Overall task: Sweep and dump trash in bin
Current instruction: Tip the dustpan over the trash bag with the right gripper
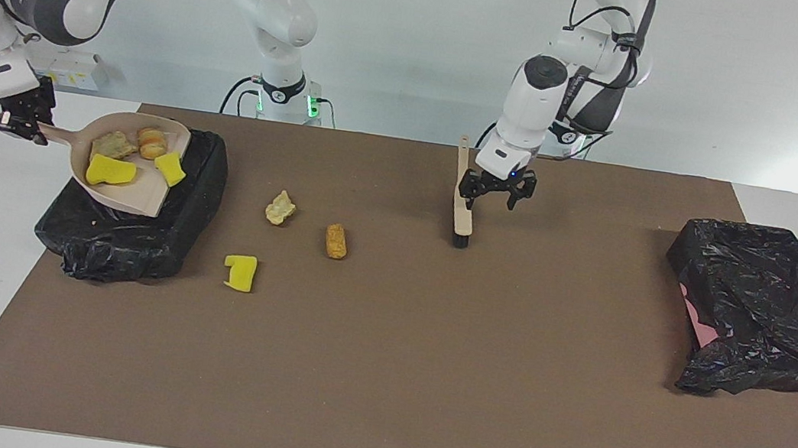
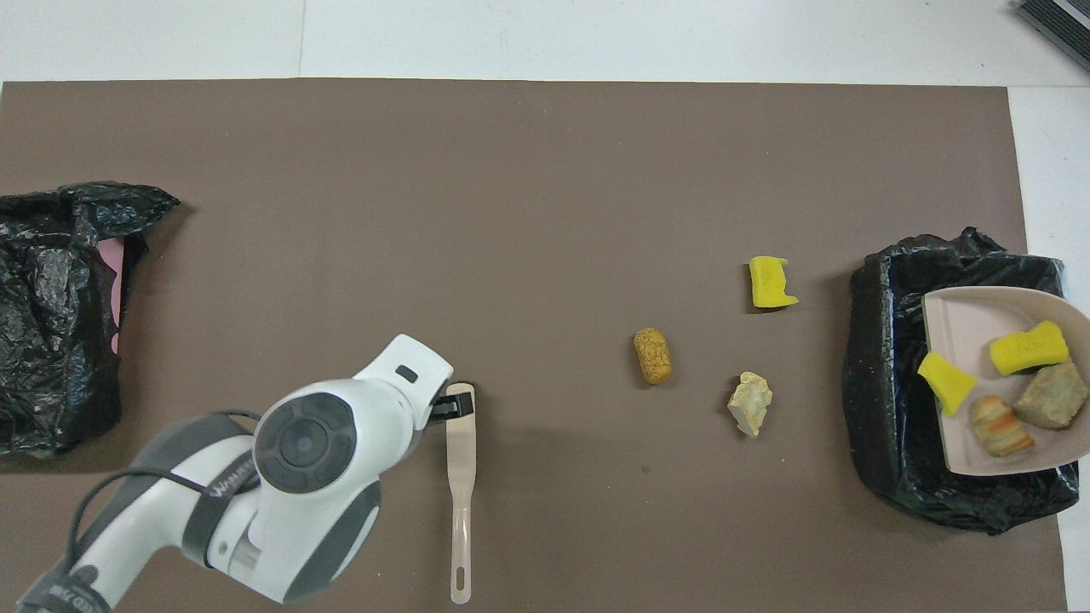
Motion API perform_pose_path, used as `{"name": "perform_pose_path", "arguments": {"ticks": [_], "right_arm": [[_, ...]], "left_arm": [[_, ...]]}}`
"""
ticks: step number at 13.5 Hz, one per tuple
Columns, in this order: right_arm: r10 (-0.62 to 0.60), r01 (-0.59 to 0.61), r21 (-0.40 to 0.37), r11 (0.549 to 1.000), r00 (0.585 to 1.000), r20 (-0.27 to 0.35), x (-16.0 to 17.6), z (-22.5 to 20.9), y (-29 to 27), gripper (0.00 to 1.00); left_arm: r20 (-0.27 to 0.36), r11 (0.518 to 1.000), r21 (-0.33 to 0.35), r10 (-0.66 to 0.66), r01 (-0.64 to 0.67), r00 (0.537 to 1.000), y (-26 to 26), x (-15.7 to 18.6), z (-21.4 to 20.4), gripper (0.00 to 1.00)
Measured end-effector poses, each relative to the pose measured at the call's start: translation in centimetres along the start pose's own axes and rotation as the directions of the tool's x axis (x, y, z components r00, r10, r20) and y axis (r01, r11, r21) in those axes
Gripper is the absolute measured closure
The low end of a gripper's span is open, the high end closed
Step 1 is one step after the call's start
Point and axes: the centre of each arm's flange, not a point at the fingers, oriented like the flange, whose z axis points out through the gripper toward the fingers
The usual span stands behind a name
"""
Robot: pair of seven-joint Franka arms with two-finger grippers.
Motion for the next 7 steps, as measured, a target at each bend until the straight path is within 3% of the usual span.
{"name": "perform_pose_path", "arguments": {"ticks": [4, 7], "right_arm": [[-0.087, 0.083, 0.035, 0.996, 0.985, 0.150, 0.5, 0.2, -0.2, 0.69], [-0.161, 0.151, 0.056, 0.987, 0.950, 0.267, 3.7, -1.7, 1.7, 0.69]], "left_arm": [[-0.060, 0.995, -0.036, 0.095, -0.097, 0.994, -4.5, 8.5, -2.0, 0.00], [-0.087, 0.987, -0.024, 0.155, -0.157, 0.984, -9.8, 12.3, -4.3, 0.00]]}}
